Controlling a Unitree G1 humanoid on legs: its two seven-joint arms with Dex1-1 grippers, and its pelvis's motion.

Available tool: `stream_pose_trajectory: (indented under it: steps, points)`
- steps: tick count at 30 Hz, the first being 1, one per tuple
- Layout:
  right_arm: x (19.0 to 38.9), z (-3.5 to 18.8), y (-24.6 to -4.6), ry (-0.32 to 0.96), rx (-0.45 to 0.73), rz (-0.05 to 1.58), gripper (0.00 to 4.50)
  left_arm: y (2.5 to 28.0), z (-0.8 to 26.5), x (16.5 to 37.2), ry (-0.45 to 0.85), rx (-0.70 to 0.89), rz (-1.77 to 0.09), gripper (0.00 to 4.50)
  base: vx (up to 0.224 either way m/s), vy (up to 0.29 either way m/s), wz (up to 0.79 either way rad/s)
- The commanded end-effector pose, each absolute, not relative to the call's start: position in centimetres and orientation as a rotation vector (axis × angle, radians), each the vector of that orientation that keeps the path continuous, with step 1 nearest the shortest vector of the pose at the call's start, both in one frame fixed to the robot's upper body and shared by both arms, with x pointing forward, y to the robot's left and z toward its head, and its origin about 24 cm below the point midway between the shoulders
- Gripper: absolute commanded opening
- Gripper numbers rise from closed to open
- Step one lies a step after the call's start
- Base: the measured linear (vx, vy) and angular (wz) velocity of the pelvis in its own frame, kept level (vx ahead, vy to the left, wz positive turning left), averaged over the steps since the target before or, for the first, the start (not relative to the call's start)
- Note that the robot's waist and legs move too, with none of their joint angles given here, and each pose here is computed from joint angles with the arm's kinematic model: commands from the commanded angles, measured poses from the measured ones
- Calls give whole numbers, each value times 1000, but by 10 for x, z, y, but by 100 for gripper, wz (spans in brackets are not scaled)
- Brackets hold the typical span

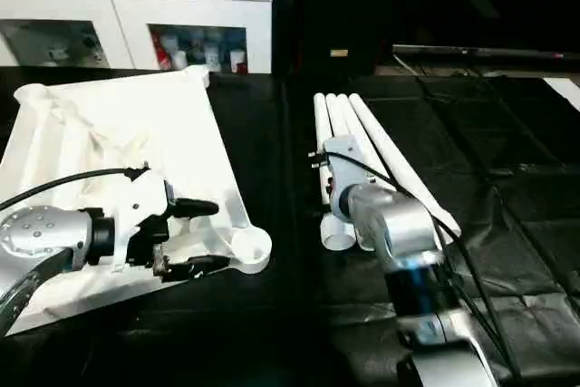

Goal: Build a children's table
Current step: Pick table leg

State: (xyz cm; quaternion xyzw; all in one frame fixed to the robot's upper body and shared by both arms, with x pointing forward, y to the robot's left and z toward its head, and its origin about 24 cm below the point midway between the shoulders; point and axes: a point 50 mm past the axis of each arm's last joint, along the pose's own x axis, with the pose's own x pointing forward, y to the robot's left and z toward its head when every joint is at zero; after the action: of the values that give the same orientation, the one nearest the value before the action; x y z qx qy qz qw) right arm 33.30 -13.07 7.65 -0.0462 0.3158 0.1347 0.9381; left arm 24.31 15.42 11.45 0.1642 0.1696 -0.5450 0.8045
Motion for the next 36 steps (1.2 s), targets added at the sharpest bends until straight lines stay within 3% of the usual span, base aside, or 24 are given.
stream_pose_trajectory:
  steps: [1,12,19,26,36]
  points:
    - [338,80,-132,644,-73,255,450,157,115,243,371,361,-1153,440,0,0,0]
    - [342,65,-130,752,-44,218,450,158,114,241,390,368,-1156,440,0,0,0]
    - [338,53,-128,803,32,242,382,158,113,240,396,377,-1157,450,0,0,0]
    - [339,52,-130,756,95,207,322,157,114,240,394,375,-1160,450,0,0,0]
    - [342,57,-128,726,58,209,236,156,115,241,390,377,-1163,450,0,0,0]
